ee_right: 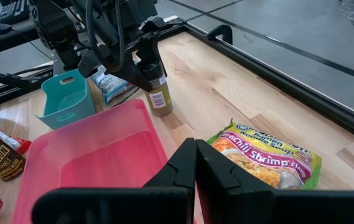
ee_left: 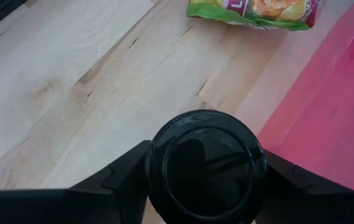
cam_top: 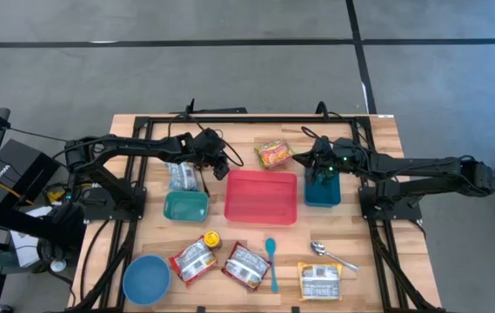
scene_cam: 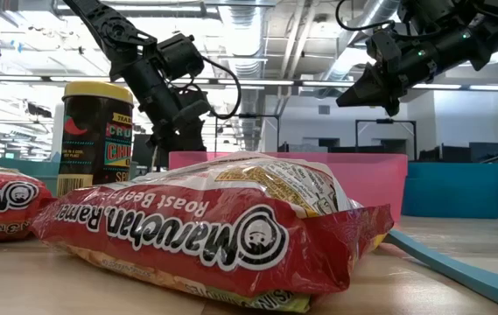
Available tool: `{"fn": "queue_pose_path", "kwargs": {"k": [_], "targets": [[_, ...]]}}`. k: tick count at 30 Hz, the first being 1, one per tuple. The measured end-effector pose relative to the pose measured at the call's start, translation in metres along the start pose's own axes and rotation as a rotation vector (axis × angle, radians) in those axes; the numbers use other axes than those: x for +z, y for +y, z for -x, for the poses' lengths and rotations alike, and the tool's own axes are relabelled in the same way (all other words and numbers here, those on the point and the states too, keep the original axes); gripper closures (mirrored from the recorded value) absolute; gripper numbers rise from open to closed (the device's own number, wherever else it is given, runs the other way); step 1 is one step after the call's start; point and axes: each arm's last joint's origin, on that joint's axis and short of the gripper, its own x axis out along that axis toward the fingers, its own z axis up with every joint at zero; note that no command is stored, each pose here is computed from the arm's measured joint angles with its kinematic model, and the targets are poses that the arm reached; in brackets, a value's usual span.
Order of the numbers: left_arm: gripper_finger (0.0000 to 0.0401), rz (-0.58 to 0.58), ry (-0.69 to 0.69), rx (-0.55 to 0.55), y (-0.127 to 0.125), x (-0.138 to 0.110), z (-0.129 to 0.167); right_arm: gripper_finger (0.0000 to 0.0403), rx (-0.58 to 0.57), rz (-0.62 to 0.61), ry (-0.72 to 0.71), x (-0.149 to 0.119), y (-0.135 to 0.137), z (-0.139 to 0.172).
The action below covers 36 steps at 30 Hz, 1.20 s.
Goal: Pick & Place Food Item
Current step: Put the black seasoning bottle into the blue bin
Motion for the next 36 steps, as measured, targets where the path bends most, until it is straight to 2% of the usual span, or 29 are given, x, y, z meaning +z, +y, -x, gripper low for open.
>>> {"fn": "queue_pose_path", "kwargs": {"k": [36], "targets": [[0.0198, 0.004, 0.0, 0.001, 0.0, 0.0, 0.0, 0.0403, 0.0, 0.003, 0.0, 0.0, 0.0, 0.0]]}}
